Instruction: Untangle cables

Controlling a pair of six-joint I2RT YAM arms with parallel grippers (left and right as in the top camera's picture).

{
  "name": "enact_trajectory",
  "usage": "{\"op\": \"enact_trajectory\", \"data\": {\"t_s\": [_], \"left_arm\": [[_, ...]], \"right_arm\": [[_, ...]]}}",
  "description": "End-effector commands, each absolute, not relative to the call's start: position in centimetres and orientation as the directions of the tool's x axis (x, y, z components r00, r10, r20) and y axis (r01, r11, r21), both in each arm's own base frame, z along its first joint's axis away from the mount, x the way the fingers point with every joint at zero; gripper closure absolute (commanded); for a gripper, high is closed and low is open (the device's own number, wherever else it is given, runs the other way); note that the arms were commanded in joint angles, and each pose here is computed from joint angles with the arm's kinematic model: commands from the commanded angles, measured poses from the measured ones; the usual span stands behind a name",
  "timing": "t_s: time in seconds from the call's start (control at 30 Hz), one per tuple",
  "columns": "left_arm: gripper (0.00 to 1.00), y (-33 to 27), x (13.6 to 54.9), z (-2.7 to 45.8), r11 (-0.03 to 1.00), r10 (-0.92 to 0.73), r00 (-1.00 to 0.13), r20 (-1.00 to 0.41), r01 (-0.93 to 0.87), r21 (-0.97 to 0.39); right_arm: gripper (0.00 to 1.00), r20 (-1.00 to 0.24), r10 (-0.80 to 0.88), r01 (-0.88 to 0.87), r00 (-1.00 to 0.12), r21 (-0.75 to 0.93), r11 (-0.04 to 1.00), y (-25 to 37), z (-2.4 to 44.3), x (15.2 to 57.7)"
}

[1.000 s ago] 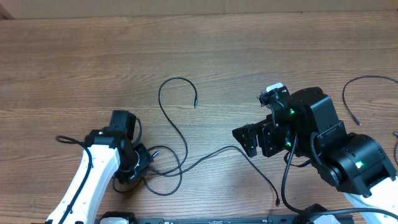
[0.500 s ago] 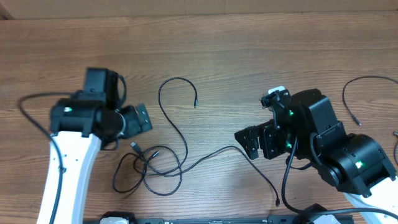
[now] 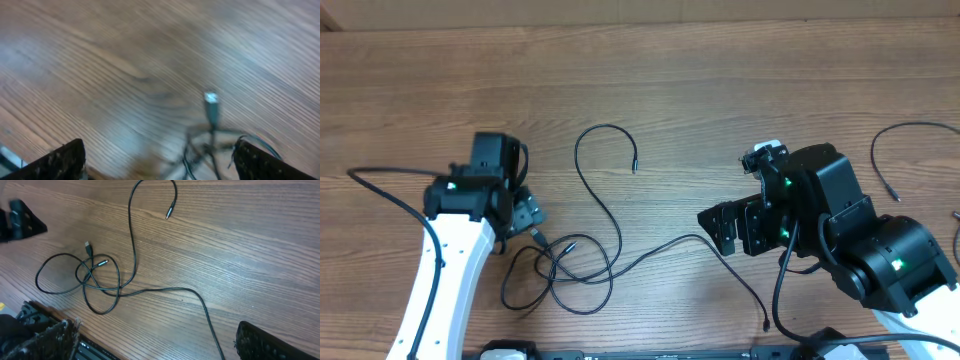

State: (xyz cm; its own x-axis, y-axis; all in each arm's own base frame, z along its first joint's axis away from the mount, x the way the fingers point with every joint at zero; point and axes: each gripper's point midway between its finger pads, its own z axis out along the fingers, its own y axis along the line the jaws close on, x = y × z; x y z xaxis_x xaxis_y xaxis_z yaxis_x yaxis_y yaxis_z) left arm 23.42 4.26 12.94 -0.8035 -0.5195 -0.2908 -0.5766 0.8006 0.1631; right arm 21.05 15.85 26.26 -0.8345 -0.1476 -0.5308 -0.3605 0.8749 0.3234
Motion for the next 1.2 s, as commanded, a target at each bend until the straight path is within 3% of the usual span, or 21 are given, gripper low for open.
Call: {"op": "enact_trajectory", "data": {"t_s": [0.0,0.07,0.17,0.23,0.33,0.43,0.5,0.53,0.57,0.7,0.8,1.0,1.17], "left_arm": [[0.11,6.1,22.6,10.4,0.719,-0.595,-0.736,-0.323,-0.667,0.196],[0.13,4.8,22.8,8.5,0.786,-0.548,-0.790,-0.275,-0.599,0.153],[0.16,0.7,23.1,6.0,0.934,-0.354,-0.920,-0.170,-0.357,-0.013],[0.20,-1.4,22.6,5.2,0.962,-0.264,-0.956,-0.130,-0.250,-0.112],[0.23,-1.8,21.8,4.8,0.963,-0.254,-0.962,-0.099,-0.241,-0.124],[0.57,-1.8,21.5,4.8,0.963,-0.254,-0.963,-0.087,-0.243,-0.121],[0.71,-1.8,21.3,4.7,0.962,-0.254,-0.964,-0.077,-0.244,-0.122],[0.87,-1.8,21.1,4.7,0.962,-0.254,-0.965,-0.067,-0.245,-0.120],[0.96,-1.9,20.8,4.7,0.962,-0.254,-0.966,-0.058,-0.246,-0.120],[0.96,-2.8,21.2,5.0,0.955,-0.252,-0.966,-0.058,-0.239,-0.177],[0.96,-3.5,23.8,7.3,0.951,-0.238,-0.962,-0.133,-0.203,-0.235],[0.96,-8.9,30.3,19.1,0.852,-0.106,-0.904,-0.414,0.132,-0.507],[0.96,-11.4,32.2,27.6,0.755,-0.089,-0.811,-0.579,0.324,-0.570]], "right_arm": [[0.00,-0.523,-0.096,-0.314,-0.847,0.346,0.884,15.6,26.4,21.0],[0.00,-0.519,-0.088,-0.306,-0.850,0.351,0.885,15.6,26.4,21.0],[0.00,-0.518,-0.085,-0.303,-0.851,0.352,0.886,15.6,26.4,21.0],[0.00,-0.519,-0.081,-0.300,-0.851,0.354,0.885,15.7,26.4,21.0],[0.00,-0.514,-0.063,-0.285,-0.855,0.365,0.886,15.7,26.4,21.1],[0.00,-0.517,-0.058,-0.283,-0.854,0.368,0.885,15.8,26.5,21.2],[0.00,-0.515,-0.054,-0.280,-0.855,0.371,0.886,15.8,26.5,21.2],[0.00,-0.511,-0.044,-0.269,-0.859,0.376,0.886,15.8,26.5,21.2],[0.00,-0.508,-0.036,-0.262,-0.861,0.381,0.887,15.8,26.5,21.2],[0.00,-0.509,-0.035,-0.262,-0.860,0.382,0.886,15.8,26.5,21.2],[0.00,-0.513,-0.033,-0.264,-0.858,0.383,0.885,15.8,26.6,21.3],[0.00,-0.517,-0.013,-0.252,-0.856,0.396,0.883,16.0,26.9,21.6],[0.00,-0.529,0.058,-0.217,-0.847,0.443,0.870,16.6,27.7,22.6]]}}
